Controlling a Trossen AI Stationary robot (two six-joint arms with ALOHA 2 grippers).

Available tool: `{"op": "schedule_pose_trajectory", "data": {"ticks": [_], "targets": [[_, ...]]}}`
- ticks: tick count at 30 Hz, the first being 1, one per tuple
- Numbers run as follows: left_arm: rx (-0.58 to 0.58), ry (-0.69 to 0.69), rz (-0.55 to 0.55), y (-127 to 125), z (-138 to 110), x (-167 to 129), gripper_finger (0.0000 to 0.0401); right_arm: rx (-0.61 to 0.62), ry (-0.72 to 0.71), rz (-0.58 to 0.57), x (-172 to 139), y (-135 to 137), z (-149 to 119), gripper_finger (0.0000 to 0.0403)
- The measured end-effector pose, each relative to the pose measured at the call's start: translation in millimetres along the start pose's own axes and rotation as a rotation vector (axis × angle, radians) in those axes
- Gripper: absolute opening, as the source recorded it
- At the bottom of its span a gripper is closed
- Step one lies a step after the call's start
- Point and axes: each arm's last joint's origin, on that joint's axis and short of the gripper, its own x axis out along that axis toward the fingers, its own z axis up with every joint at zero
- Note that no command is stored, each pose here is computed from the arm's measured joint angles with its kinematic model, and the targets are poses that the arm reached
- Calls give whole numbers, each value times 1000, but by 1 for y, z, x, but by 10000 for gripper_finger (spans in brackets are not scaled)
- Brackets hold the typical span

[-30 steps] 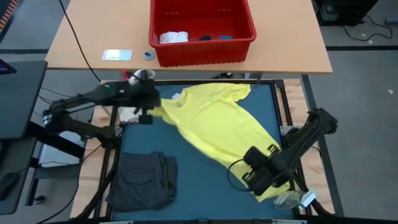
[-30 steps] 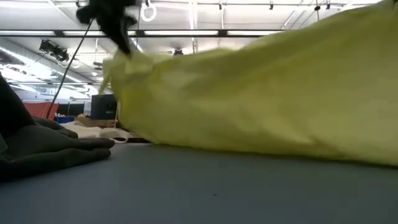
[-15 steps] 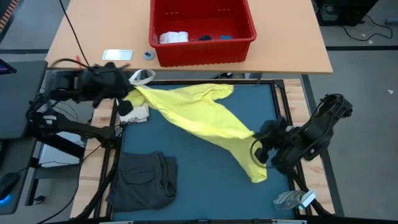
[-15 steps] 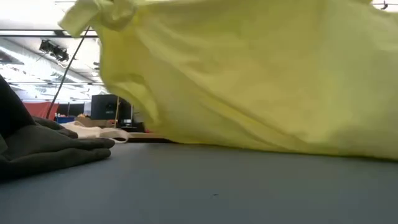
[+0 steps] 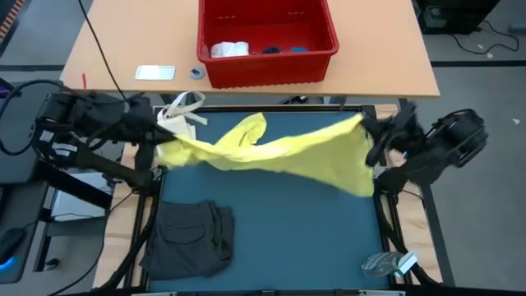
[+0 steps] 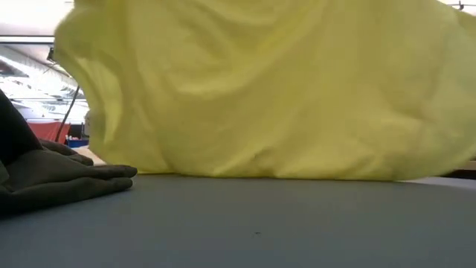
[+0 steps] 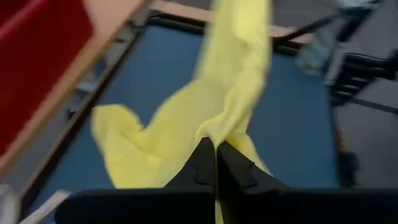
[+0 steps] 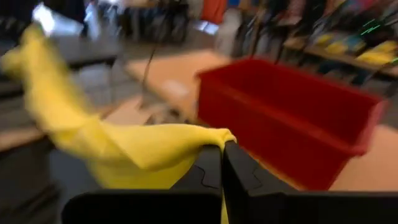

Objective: Fold laundry
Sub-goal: Fold the yellow shirt

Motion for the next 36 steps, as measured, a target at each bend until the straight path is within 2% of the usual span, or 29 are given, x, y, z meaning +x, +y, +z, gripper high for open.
{"op": "schedule_pose_trajectory", "data": {"ticks": [2,4,6,7,9,12,15,19,22,26,29,32,36], "targets": [[28,1,-25,-6,0,1,0,9,-34,-25,-2,-11,6,2],[49,-6,53,-9,-1,4,0,23,-28,-20,-3,-18,9,2],[48,-25,125,-10,-1,4,0,47,28,33,-4,-23,10,2],[49,-30,124,-12,-1,5,0,64,84,85,-4,-23,8,2],[54,-14,60,-20,1,10,0,114,236,216,-5,-23,5,2],[18,100,-188,-41,1,21,0,186,491,411,-7,-14,-1,2],[-42,267,-362,-69,-1,37,0,198,757,559,-12,4,-16,2],[-26,462,-432,-118,-14,63,0,131,1038,601,-19,41,-53,2],[41,574,-422,-154,-30,83,0,65,1173,602,-23,72,-89,2],[80,712,-337,-193,-54,110,0,28,1255,590,-24,105,-138,2],[63,779,-277,-209,-69,119,0,30,1270,607,-28,120,-156,2],[15,807,-279,-219,-75,118,0,30,1268,676,-36,128,-155,2],[-59,761,-356,-227,-64,97,0,105,1194,807,-51,124,-123,2]]}}
